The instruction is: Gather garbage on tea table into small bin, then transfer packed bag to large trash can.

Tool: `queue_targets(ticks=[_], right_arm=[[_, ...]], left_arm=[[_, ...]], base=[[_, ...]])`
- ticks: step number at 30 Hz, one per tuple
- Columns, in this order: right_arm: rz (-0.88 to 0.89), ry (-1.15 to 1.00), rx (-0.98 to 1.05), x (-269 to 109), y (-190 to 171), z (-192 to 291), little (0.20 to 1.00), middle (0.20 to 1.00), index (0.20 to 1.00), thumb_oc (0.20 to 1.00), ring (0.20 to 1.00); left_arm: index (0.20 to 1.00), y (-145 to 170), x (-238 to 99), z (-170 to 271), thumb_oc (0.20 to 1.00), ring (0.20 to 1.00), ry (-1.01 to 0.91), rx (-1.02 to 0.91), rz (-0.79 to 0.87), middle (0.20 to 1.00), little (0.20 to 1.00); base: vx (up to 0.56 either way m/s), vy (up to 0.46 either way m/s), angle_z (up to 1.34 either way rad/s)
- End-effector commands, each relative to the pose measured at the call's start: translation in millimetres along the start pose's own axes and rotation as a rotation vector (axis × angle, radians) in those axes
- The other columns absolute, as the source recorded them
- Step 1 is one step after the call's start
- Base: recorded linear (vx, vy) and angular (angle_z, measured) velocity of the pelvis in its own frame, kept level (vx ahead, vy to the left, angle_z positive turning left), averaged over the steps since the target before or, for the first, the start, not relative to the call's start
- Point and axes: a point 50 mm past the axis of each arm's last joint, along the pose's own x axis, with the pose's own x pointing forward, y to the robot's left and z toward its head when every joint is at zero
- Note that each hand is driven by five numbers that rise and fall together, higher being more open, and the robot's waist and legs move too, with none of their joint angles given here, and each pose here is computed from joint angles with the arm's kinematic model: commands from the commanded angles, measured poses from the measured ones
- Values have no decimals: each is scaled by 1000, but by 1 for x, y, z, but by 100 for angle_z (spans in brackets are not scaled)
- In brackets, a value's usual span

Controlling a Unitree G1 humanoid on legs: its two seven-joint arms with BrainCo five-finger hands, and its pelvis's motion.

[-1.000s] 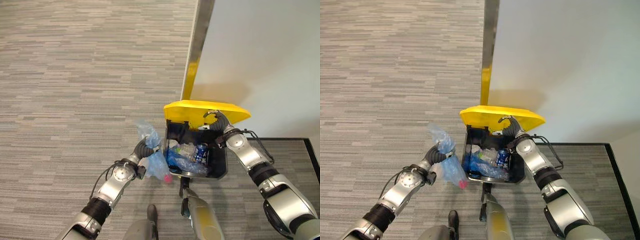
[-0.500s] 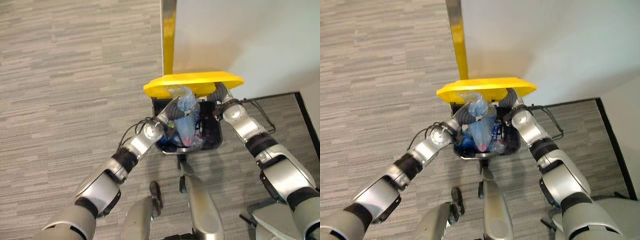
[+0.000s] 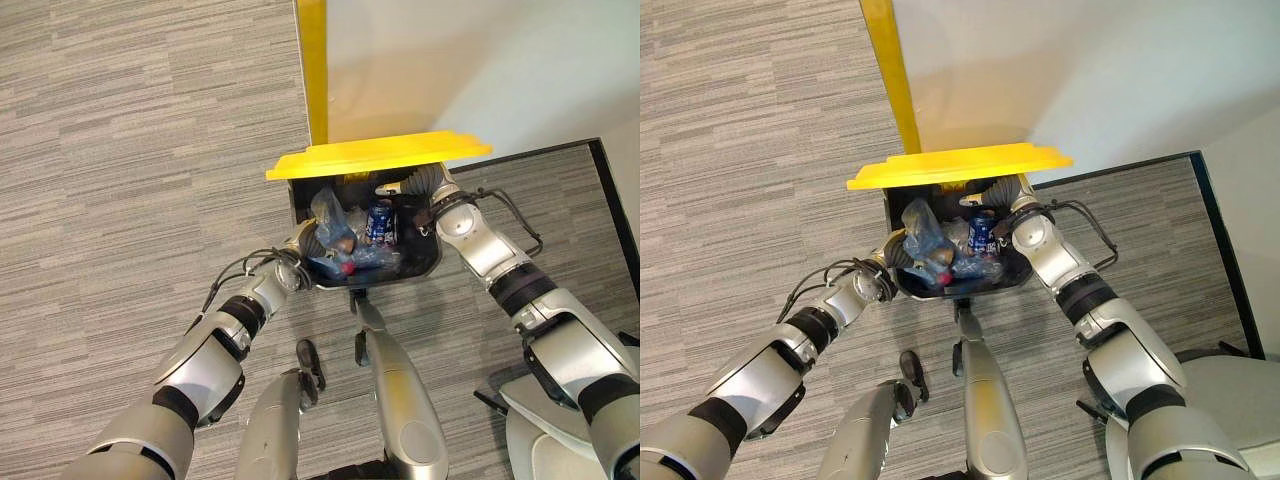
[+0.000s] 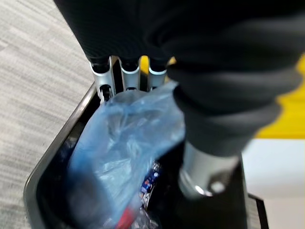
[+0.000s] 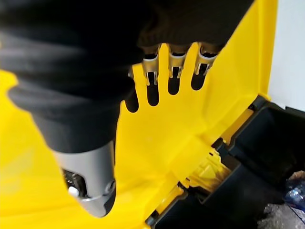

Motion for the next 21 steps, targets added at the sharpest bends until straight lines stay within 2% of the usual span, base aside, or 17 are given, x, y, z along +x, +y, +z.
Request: queue_targets(ticks=[1, 7, 11, 13, 21], right_arm=[[-15, -99, -17, -1, -9, 12, 1000, 1000, 1000, 1000, 1000], [12, -69, -24, -18, -3, -8, 1000, 1000, 1000, 1000, 1000], [42, 30, 19, -58, 6, -47, 1000, 1000, 1000, 1000, 1000], [46, 118, 80, -84, 13, -72, 1000, 1000, 1000, 1000, 1000], [21, 301, 157, -131, 16, -113, 1000, 1000, 1000, 1000, 1000]], left_arm=[[1000, -4, -6, 11, 1000, 1000, -94, -41, 15, 1000, 1000], [1000, -6, -19, 1, 1000, 1000, -108, -157, 30, 1000, 1000], [1000, -9, -51, -41, 1000, 1000, -31, -300, 58, 1000, 1000], [1000, -9, -77, -78, 1000, 1000, 69, -375, 91, 1000, 1000], [1000, -12, -144, -148, 1000, 1000, 302, -553, 159, 1000, 1000]], base=[[29, -3, 4], [8, -6, 3], [-22, -15, 16], [-64, 22, 6], [-91, 53, 9]])
